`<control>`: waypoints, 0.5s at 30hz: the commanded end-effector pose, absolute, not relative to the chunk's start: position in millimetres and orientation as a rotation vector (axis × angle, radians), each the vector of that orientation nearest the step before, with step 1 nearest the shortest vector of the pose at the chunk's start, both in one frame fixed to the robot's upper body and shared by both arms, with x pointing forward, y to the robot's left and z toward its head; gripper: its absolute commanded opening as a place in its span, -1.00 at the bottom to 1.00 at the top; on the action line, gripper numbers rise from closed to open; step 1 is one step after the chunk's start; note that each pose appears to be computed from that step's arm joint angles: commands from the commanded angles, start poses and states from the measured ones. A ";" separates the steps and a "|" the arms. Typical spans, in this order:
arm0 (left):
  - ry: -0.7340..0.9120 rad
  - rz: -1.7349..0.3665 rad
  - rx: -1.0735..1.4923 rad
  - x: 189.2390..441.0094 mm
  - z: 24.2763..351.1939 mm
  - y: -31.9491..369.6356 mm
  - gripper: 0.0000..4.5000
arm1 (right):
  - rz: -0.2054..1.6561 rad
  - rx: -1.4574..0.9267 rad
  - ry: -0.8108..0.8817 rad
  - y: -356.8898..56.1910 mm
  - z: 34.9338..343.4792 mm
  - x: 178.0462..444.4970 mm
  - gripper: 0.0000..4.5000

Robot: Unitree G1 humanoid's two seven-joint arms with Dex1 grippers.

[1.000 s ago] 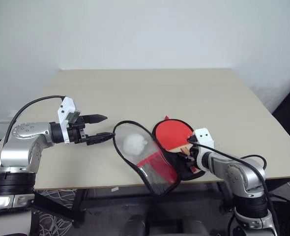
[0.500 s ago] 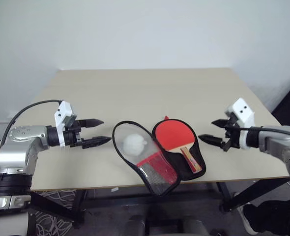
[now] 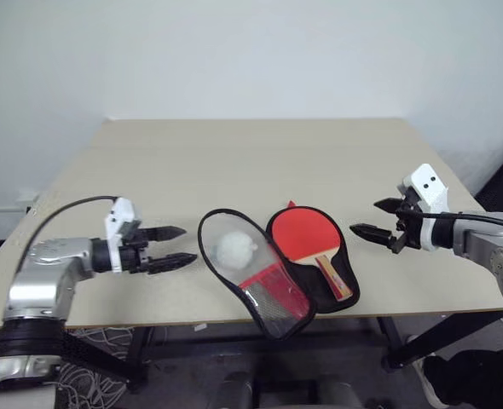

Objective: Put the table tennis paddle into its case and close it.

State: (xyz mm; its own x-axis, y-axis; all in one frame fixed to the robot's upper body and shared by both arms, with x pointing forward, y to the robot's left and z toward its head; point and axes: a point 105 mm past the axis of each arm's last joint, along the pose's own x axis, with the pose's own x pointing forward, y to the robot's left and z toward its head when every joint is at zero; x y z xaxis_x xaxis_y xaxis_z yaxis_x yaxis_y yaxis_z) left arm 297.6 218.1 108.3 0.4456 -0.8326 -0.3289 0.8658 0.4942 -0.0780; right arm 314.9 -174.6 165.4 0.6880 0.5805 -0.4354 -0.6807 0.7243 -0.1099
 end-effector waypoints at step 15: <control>0.142 -1.266 0.108 307.4 147.5 102.0 -0.35 | 0.676 -0.263 0.320 -173.3 180.1 320.8 1.00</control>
State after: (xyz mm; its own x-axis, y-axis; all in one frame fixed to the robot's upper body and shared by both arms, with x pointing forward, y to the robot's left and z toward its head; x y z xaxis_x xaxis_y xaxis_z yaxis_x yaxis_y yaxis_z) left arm 299.6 118.3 135.3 0.2883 -0.9424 -0.1698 0.9515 0.3019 -0.0599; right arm 316.8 -172.3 165.1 0.7056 0.5723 -0.4179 -0.6619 0.7429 -0.1003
